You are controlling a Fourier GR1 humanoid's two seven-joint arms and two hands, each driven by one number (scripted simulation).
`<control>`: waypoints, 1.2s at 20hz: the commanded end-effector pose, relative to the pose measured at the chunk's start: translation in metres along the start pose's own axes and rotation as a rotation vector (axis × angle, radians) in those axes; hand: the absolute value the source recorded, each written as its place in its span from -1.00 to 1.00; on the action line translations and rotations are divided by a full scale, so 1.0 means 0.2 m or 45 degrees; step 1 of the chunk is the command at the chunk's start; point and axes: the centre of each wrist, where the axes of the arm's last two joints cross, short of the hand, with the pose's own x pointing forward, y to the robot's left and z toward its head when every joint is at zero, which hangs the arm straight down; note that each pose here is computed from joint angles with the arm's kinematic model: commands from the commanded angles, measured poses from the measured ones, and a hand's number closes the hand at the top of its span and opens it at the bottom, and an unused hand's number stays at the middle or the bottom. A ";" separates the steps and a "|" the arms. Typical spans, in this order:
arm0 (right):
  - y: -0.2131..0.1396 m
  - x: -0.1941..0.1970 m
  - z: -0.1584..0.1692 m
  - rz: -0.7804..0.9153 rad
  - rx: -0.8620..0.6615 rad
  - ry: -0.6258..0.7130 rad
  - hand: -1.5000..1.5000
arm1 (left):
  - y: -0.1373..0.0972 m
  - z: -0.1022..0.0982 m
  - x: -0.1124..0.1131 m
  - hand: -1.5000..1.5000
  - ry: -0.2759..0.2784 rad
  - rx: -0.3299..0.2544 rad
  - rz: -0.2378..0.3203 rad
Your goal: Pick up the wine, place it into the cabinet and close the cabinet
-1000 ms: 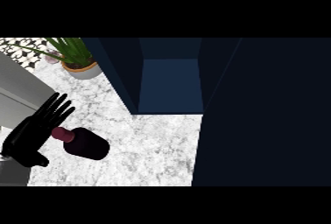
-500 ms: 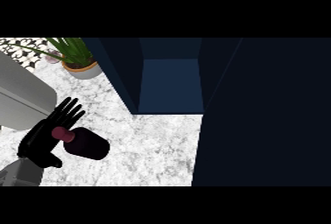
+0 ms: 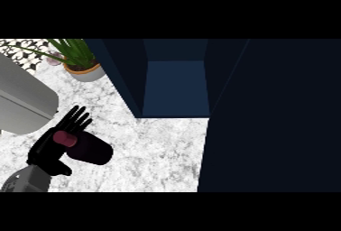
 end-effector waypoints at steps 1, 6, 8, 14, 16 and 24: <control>-0.02 0.15 0.16 0.000 0.013 -0.069 -1.00 | -0.04 0.00 -0.10 -1.00 0.001 0.004 0.026; 0.00 0.19 0.12 -0.008 0.027 -0.104 -1.00 | 0.01 0.00 -0.10 -1.00 0.031 -0.004 0.010; -0.02 0.16 0.15 0.015 0.022 -0.078 -1.00 | -0.02 -0.06 -0.10 -1.00 0.029 -0.021 0.029; 0.04 0.12 0.13 0.000 0.005 -0.068 -1.00 | 0.04 -0.03 -0.13 -1.00 0.016 0.008 0.085; -0.02 0.14 0.14 0.016 0.029 -0.051 -1.00 | -0.05 -0.13 -0.13 -1.00 0.014 -0.008 0.101; -0.02 0.12 0.07 -0.015 0.023 -0.042 -1.00 | -0.04 -0.10 -0.16 1.00 0.007 -0.201 0.151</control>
